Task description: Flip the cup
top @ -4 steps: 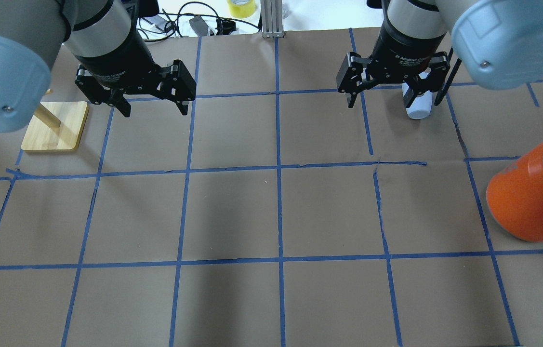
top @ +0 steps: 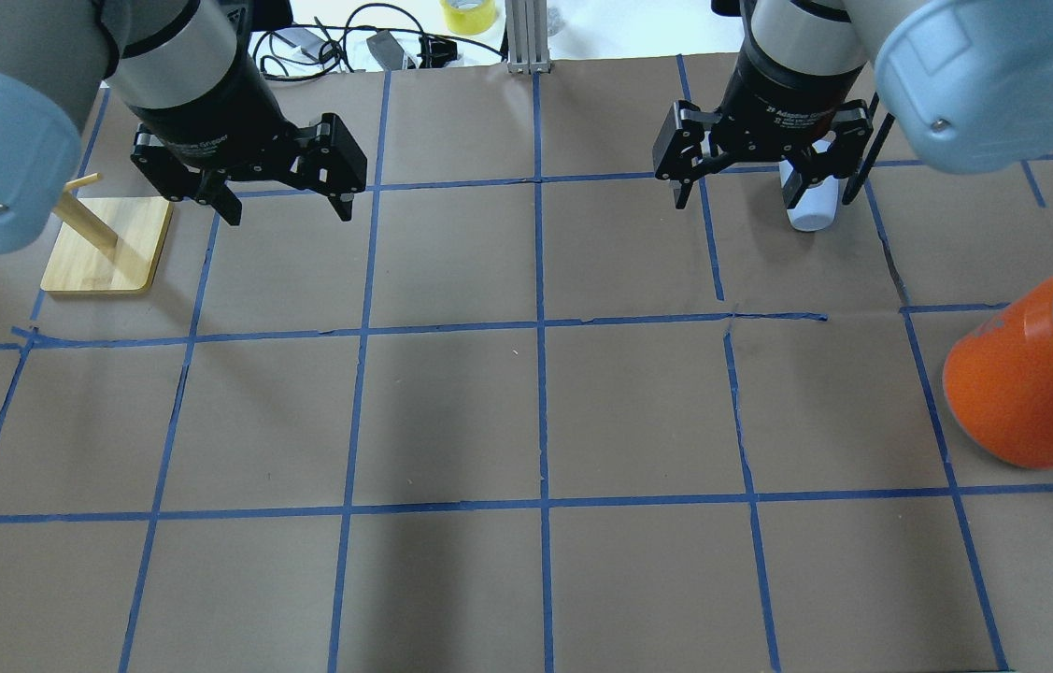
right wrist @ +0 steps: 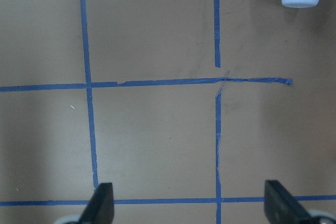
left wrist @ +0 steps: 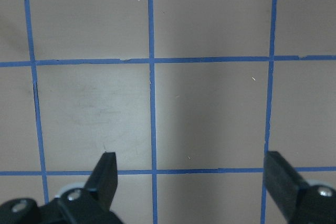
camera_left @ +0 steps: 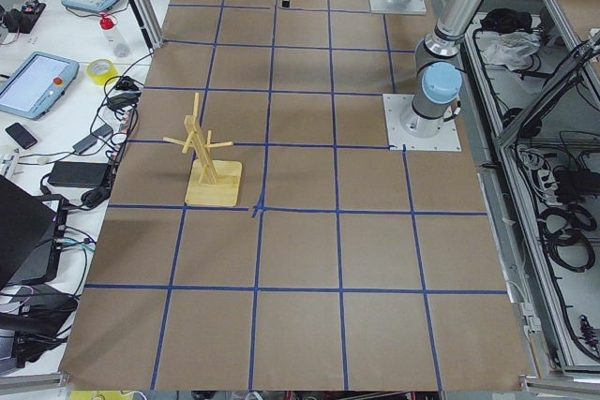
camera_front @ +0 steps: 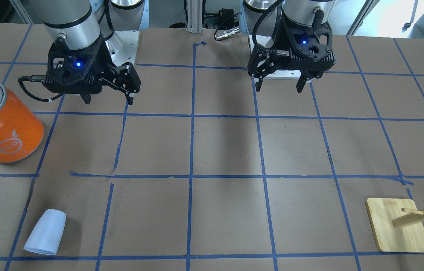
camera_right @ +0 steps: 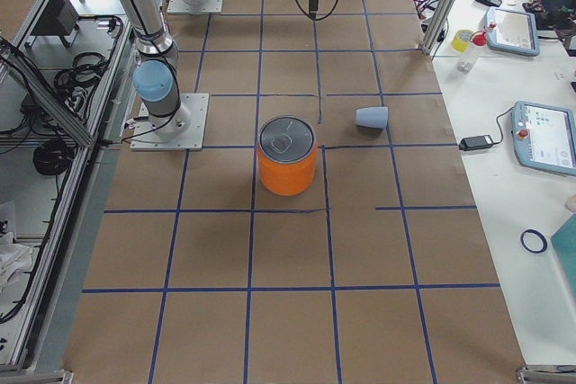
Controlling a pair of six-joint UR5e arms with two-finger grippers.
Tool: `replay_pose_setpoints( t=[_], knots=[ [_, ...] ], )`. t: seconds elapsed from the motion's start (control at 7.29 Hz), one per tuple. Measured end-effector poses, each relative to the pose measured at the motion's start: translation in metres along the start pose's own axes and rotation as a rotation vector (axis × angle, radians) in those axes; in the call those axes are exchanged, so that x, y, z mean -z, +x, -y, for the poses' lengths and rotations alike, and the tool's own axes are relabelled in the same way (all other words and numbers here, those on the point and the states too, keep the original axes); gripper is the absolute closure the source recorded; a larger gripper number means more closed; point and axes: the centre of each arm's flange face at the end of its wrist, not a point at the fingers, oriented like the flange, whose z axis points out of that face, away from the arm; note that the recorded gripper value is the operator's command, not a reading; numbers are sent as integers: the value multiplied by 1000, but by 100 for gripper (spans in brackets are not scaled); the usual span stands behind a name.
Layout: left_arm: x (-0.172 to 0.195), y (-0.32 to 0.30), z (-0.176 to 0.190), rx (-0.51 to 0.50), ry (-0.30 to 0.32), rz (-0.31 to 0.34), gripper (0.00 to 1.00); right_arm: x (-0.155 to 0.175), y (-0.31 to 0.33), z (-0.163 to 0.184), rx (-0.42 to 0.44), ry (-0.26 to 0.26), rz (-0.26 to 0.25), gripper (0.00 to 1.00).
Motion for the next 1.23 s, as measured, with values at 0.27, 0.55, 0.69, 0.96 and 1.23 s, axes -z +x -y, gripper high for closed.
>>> replay_pose_setpoints(
  t=[0.27, 0.55, 0.69, 0.96, 1.23],
  knots=[
    [0, 0, 1, 0, 2, 0, 0, 1, 0, 2, 0, 13, -5, 0],
    [-1, 0, 1, 0, 3, 0, 0, 1, 1, 2, 0, 16, -6, 0],
    [-2, 0, 2, 0, 2, 0, 0, 0, 1, 2, 0, 16, -6, 0],
    [-3, 0, 3, 0, 2, -1, 0, 0, 1, 2, 0, 17, -6, 0],
    [-3, 0, 3, 0, 2, 0, 0, 0, 1, 2, 0, 16, -7, 0]
  ],
)
